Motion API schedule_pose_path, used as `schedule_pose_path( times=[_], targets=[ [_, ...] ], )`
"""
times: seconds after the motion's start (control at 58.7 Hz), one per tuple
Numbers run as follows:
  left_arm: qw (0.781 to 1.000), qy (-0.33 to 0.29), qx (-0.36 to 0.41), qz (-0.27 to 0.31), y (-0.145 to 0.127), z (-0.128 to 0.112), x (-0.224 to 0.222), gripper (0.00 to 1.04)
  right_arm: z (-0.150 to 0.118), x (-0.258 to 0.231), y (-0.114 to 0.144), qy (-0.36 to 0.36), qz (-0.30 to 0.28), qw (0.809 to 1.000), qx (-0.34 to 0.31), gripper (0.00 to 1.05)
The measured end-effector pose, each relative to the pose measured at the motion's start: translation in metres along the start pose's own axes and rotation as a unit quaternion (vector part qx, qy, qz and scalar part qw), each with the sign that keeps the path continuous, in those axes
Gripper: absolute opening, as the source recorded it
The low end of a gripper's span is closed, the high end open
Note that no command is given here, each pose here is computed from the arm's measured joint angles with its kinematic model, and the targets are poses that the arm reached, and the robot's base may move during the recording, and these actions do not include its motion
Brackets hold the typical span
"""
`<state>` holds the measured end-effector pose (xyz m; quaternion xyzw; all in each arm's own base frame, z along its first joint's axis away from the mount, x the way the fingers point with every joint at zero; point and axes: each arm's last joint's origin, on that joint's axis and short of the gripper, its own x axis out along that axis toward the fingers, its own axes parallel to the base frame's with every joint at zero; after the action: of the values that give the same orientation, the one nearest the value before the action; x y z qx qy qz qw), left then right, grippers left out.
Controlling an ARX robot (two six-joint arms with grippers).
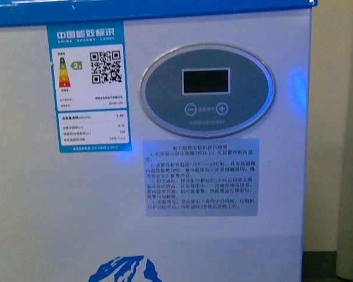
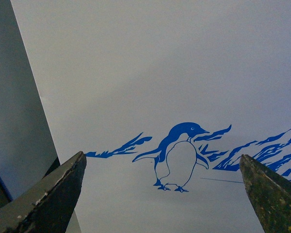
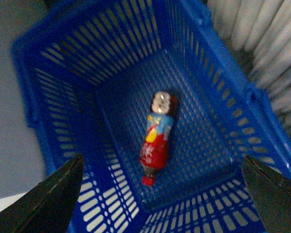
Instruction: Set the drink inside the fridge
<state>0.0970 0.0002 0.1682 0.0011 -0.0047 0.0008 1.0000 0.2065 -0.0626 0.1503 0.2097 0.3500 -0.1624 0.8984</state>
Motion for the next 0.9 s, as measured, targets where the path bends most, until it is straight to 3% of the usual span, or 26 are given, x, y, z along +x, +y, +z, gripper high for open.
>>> schedule_pose_path(
  times=[0.17,0.341,0.665,0.903],
  targets=[
    [1.000,0.000,0.000,0.000,0.000,0.000,0.000,0.97,-0.008,0.069,0.006,0.089,-0.030,0.995,0.029,0.97],
    [1.000,0.000,0.000,0.000,0.000,0.000,0.000,0.97,-0.019,0.129,0.017,0.117,-0.043,0.991,0.056,0.97],
    [1.000,0.000,0.000,0.000,0.000,0.000,0.000,0.97,-0.074,0.264,0.027,0.203,-0.114,0.966,0.114,0.97],
    [1.000,0.000,0.000,0.000,0.000,0.000,0.000,0.97,-0.108,0.307,0.022,0.240,-0.145,0.954,0.106,0.97]
  ],
)
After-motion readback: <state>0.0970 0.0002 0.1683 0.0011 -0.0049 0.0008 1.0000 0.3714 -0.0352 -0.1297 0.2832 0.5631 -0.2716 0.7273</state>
